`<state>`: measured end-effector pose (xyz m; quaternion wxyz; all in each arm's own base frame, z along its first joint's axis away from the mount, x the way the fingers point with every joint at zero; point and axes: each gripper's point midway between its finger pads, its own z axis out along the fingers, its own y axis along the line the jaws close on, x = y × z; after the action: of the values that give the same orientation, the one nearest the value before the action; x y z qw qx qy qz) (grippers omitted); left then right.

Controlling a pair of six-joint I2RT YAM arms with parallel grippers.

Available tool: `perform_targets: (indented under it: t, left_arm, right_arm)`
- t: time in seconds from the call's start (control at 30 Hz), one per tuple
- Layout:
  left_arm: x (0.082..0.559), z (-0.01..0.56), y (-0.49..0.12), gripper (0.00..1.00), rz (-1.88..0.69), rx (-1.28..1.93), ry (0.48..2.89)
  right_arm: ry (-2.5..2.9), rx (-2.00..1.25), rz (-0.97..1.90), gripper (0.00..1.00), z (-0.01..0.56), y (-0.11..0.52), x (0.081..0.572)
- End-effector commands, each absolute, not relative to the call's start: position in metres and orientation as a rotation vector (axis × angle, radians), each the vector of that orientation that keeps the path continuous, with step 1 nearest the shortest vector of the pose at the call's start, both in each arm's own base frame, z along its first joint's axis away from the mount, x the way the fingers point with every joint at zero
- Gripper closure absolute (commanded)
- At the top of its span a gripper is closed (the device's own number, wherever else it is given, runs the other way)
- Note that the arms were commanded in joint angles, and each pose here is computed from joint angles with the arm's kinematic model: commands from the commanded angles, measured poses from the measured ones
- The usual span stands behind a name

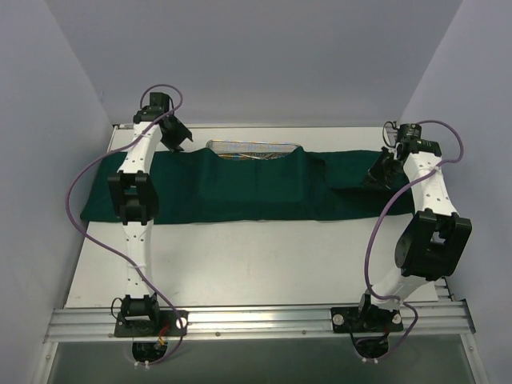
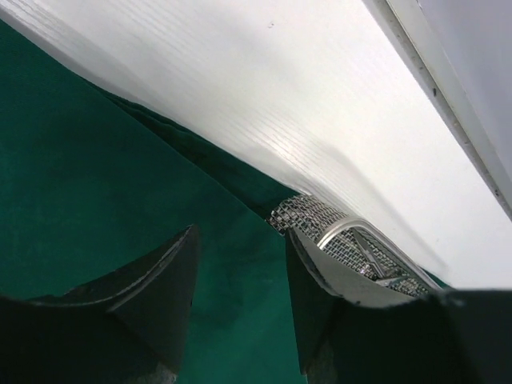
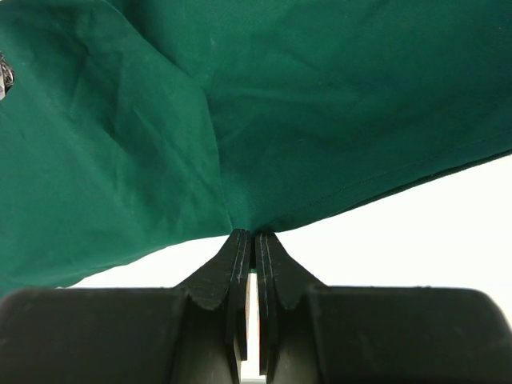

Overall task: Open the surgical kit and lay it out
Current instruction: Open the surgical kit at the center of the board.

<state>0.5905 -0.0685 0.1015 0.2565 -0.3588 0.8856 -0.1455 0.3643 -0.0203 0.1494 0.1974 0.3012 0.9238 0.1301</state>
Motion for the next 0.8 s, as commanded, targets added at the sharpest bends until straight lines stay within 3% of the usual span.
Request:
perform_targets:
  t: [0.0,0.77]
  left_arm:
    - [0.589,0.137,-0.072,0.44,-0.471,-0.991,2.355]
    - [0.589,0.081,-0.095,0.46,-0.61,-1.334,2.418]
  right_arm:
    - [2.588,0.822,0.4,1.0,0.157,-0.014,0.368]
    - [2.559,0.82,0.377,1.0,0.163,-0.018,0.366]
